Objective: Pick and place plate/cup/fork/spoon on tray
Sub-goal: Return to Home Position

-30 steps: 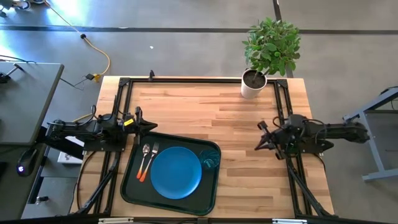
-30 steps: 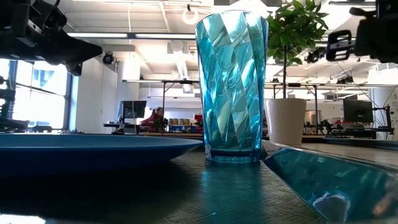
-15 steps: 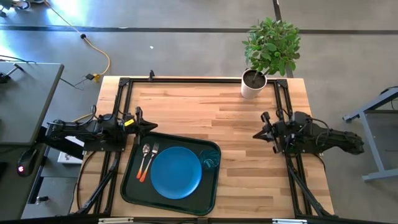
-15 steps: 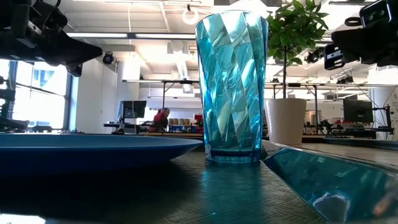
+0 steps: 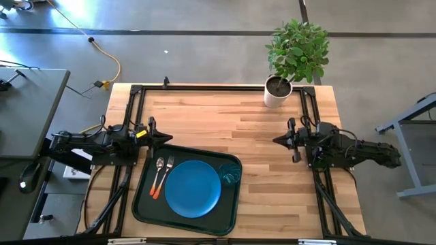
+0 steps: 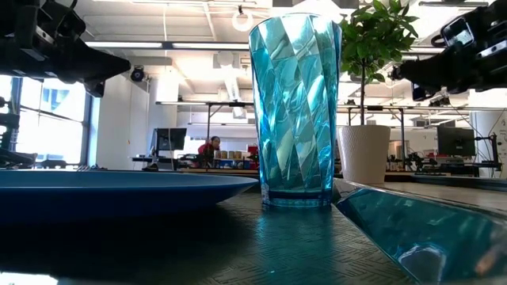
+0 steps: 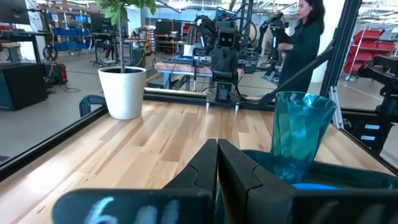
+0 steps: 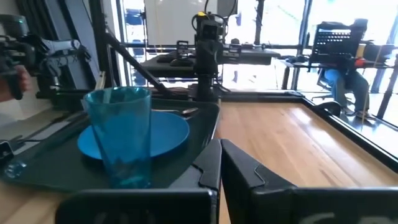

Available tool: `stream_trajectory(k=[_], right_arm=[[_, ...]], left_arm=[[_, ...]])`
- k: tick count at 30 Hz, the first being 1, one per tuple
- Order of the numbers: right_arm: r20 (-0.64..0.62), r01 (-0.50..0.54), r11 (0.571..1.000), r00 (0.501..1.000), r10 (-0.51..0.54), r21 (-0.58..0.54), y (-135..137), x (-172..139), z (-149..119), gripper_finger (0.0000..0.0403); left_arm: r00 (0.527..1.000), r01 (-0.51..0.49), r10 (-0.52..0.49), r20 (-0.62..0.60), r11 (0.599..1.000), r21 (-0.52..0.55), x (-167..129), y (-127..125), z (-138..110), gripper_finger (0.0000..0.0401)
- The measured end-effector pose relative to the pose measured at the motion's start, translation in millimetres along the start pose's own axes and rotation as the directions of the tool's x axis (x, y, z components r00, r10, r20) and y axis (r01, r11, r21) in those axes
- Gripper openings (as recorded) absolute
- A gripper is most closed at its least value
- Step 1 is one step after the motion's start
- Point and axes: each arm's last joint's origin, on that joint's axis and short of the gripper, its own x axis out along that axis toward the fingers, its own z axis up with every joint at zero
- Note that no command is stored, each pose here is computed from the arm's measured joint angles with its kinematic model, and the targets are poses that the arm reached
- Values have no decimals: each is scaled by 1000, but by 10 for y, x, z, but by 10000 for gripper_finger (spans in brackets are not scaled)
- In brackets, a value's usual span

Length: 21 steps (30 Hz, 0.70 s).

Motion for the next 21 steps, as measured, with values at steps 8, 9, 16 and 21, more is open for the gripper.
stream_trajectory(k=[8,9,16,21], right_arm=[[0,4,1000,1000,-4,0,-1,0,0,0],[0,5,1000,1000,-5,0,-1,0,0,0],[-1,5,1000,1000,-5,0,-1,0,-1,0],[-1,6,1000,1000,-6,1,-2,0,-2,0]], left_arm=[[1000,0,0,0,1000,10,0,0,0,3],[1000,0,0,0,1000,28,0,0,0,3],[1000,-2,3,-3,992,129,2,1,-2,3],[1000,-2,3,-3,974,228,2,1,-2,3]])
